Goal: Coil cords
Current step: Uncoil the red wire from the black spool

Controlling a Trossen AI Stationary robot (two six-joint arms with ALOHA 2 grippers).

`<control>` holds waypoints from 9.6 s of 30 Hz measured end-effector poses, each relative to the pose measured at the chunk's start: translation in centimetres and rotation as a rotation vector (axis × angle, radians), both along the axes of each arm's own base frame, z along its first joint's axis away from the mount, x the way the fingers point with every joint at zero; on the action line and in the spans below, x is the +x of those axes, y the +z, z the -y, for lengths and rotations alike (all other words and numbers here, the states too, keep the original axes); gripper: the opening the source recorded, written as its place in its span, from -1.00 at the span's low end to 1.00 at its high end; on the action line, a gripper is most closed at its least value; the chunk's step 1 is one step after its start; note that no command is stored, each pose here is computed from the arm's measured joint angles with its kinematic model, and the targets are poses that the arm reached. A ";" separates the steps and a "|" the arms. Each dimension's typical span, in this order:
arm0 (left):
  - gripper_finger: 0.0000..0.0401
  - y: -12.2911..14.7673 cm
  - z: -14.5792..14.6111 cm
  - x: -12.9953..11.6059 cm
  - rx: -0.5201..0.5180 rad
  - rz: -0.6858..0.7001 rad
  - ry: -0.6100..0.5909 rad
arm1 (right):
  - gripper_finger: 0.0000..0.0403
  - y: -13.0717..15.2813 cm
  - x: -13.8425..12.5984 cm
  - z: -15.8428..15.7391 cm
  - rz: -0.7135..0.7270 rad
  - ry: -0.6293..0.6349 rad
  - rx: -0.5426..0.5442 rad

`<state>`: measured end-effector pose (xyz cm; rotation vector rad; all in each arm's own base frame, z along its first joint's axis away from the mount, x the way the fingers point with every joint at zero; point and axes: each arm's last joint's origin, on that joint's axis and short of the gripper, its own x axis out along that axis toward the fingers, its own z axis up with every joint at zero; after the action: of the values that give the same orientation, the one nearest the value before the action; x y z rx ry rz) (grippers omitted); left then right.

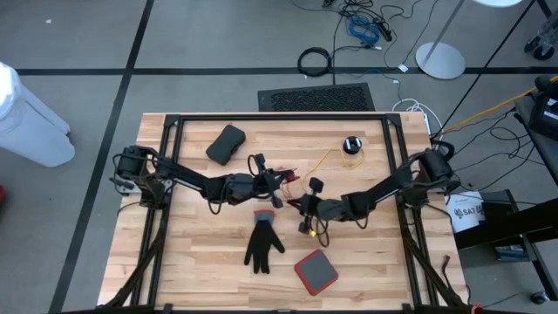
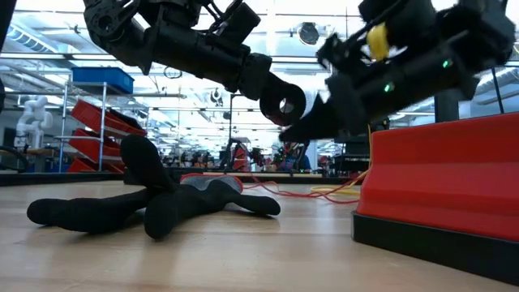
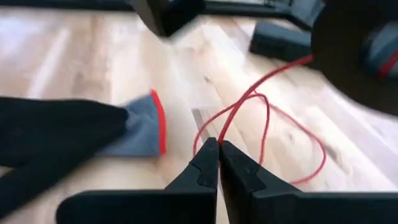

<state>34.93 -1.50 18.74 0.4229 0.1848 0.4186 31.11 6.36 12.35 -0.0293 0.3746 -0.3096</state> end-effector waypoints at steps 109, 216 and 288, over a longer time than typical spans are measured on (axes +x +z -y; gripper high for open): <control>-1.00 5.2 3.4 -1.7 -0.013 0.207 -0.228 | -0.31 3.5 -3.3 0.3 0.333 -0.165 -0.102; -1.00 12.5 -0.9 -6.1 0.010 0.323 -0.135 | -1.00 11.0 -2.4 -5.1 -0.004 0.044 -0.177; -1.00 12.6 -0.3 -5.7 -0.084 0.299 -0.322 | -0.65 12.2 0.6 0.2 0.128 0.032 -0.192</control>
<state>29.20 -1.20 31.35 0.2958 -0.1547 0.1529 31.66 6.15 24.52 -0.2024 0.2158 -0.3130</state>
